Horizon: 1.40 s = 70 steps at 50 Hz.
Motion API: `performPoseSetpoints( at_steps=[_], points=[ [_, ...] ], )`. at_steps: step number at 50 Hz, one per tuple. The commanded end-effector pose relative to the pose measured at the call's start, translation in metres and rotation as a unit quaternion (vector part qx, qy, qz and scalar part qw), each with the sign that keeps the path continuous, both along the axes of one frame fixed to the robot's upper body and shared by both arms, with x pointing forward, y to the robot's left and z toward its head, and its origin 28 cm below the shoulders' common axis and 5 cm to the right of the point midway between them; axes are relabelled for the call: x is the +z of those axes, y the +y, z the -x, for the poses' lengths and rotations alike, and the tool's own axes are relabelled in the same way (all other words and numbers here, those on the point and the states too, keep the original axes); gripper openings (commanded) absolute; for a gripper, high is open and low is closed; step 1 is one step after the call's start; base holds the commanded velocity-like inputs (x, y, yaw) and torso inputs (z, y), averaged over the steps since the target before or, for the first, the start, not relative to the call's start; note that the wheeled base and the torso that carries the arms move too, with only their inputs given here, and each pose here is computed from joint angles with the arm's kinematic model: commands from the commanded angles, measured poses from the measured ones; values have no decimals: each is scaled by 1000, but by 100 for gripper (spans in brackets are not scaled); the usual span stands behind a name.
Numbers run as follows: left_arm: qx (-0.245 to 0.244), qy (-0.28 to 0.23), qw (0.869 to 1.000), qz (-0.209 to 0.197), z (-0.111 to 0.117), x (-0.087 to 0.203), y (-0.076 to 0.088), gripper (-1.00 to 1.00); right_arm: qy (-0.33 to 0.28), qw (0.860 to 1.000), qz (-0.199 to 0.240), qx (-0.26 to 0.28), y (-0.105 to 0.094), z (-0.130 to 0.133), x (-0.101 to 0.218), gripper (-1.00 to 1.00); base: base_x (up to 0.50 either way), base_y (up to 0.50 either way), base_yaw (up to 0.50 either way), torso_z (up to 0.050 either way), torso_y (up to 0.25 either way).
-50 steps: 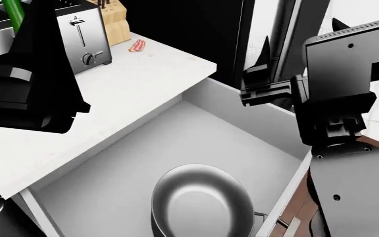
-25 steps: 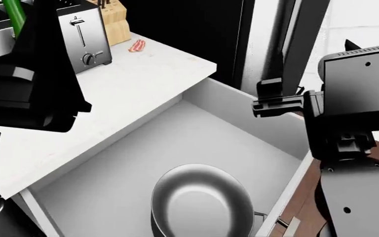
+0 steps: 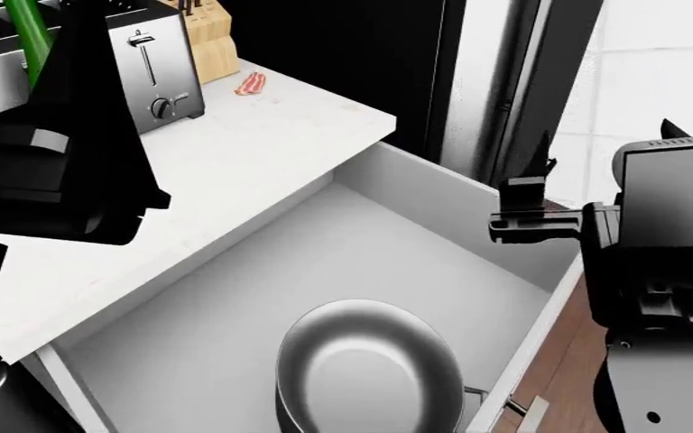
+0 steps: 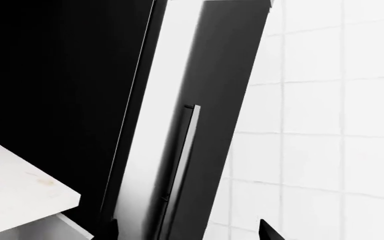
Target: Close the right drawer.
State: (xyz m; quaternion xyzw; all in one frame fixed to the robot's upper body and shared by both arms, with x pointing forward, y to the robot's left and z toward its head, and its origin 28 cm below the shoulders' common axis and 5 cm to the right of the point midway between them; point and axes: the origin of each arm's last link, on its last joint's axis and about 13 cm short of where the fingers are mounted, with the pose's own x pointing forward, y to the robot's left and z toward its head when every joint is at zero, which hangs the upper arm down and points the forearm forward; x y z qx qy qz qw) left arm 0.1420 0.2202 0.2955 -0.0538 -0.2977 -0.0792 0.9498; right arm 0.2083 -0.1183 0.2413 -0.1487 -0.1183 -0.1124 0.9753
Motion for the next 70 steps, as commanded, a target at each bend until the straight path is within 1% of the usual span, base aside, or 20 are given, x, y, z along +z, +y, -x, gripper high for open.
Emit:
performPoseSetpoints(
  at_steps=[1, 9, 37, 56, 70],
  points=[
    [0, 1, 1000, 1, 0, 0, 0, 100, 11, 1000, -7, -14, -4, 4, -6, 100, 0, 0, 0, 0, 0],
    [1, 1, 1000, 2, 0, 0, 0, 100, 25, 999, -11, -20, -7, 5, -13, 100, 0, 0, 0, 0, 0],
    [2, 4, 1000, 4, -1, -2, 0, 100, 64, 993, -66, -77, -31, 7, -42, 100, 0, 0, 0, 0, 0],
    [1, 6, 1000, 5, -2, -3, 0, 100, 86, 988, -91, -93, -41, 7, -62, 100, 0, 0, 0, 0, 0],
    [4, 3, 1000, 7, 0, -2, 2, 100, 102, 984, -106, -99, -44, 5, -73, 100, 0, 0, 0, 0, 0]
  ],
)
